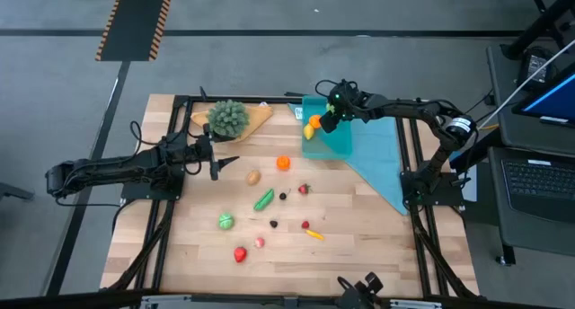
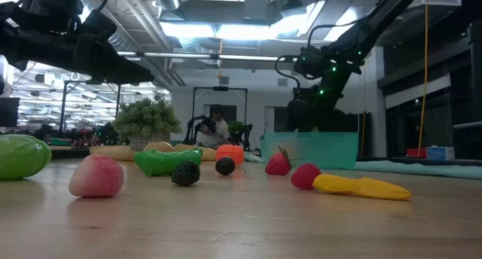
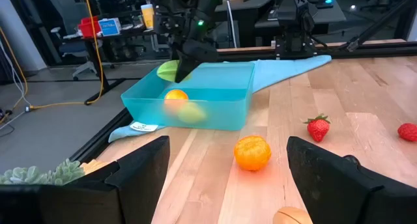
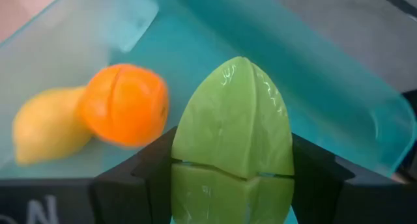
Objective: Pick and placing Produce into tupperware
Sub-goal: Put the green starfruit into the blue bin, then put the brown potato into the blue bin
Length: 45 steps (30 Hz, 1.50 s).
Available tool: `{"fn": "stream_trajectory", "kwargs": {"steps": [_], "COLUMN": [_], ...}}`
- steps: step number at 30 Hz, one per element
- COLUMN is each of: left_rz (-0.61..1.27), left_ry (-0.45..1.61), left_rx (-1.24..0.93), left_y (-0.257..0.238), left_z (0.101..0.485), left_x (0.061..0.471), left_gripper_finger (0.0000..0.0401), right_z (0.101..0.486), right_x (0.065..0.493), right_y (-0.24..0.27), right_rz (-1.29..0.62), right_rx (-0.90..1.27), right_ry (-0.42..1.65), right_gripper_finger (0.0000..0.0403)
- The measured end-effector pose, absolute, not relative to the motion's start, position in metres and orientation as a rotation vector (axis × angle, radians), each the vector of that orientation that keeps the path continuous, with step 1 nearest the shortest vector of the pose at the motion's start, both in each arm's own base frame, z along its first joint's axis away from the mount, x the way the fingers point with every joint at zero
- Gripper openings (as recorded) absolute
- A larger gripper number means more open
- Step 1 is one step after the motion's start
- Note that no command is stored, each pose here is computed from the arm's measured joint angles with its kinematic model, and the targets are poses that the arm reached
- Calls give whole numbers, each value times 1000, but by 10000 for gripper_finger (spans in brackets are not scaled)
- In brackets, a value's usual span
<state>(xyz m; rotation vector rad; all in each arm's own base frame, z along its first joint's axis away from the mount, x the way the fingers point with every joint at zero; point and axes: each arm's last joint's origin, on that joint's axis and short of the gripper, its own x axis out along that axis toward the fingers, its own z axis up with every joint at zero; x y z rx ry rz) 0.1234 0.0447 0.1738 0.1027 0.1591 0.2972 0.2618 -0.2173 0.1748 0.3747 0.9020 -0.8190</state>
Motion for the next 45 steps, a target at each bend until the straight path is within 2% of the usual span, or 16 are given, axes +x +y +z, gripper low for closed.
{"fn": "stream_trajectory", "kwargs": {"steps": [16,21,24,30,35,45], "left_rz": [298,297,297,297,298,300], "left_ry": [161,161,161,160,161,155], "left_rx": [103,102,102,102,102,77], "left_y": [45,45,45,45,45,45], "left_z": [174,174,174,174,174,174], "left_x": [123,123,123,123,123,123], "left_gripper_finger": [302,302,302,302,302,302], "right_z": [170,170,171,175,181,204], "right_x": [258,258,259,263,265,287], "right_y": [-225,-225,-226,-229,-232,-196], "right_rz": [-776,-778,-782,-773,-795,-601], "right_rx": [389,388,383,337,379,143], "right_ry": [904,904,895,837,803,840], "right_gripper_finger": [225,297,318,317,316,316]}}
